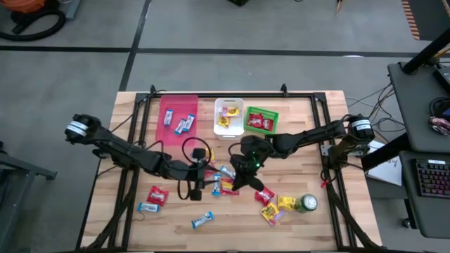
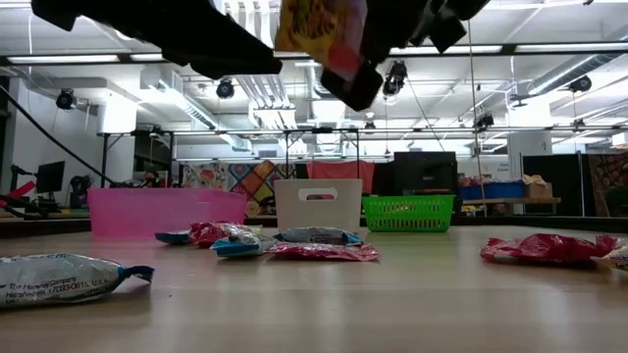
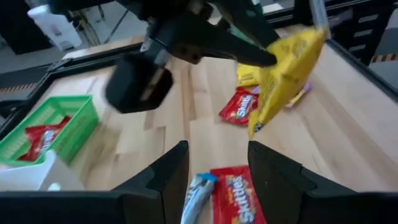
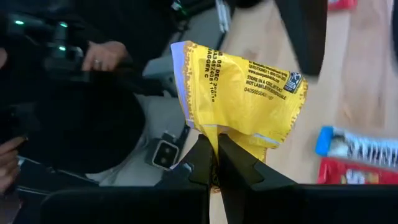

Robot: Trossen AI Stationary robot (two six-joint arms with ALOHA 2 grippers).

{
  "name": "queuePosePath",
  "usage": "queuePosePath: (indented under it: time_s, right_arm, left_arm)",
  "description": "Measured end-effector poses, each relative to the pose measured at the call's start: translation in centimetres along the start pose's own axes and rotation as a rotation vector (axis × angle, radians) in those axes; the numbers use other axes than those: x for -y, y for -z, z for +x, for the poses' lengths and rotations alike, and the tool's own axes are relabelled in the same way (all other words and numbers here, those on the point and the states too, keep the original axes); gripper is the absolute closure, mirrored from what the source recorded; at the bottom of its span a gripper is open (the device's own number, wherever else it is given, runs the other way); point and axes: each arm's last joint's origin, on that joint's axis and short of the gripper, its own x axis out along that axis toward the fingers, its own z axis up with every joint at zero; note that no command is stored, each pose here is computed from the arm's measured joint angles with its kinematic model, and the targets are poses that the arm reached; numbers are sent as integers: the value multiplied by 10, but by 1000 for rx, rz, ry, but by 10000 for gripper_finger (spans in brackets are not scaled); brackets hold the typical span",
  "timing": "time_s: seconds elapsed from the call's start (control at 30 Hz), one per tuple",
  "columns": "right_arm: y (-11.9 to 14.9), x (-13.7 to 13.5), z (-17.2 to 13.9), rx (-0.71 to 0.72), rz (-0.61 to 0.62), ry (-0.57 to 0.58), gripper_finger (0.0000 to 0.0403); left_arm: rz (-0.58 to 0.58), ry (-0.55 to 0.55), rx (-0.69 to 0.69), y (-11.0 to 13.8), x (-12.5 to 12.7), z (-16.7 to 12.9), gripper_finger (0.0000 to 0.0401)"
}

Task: Sort candy
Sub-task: Put the yellow candy into the white bin

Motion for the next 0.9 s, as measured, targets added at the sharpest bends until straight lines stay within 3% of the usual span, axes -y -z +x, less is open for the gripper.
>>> queuePosePath:
  time_s: [0.27,0.53,0.67,0.77,0.9]
  right_arm:
    - [-3,-1,0,24,-38,-7,391]
    - [-3,-1,0,28,-47,1,391]
    - [-3,-1,0,28,-51,1,390]
    - [-3,-1,0,28,-52,2,390]
    - [-4,-1,-2,32,-44,6,390]
  left_arm:
    - [-15,145,62,0,8,9,252]
    - [-58,138,208,-10,9,14,252]
    - [-55,137,219,-10,10,16,258]
    - [-55,132,218,-10,10,16,285]
    - [-55,131,218,-10,10,16,355]
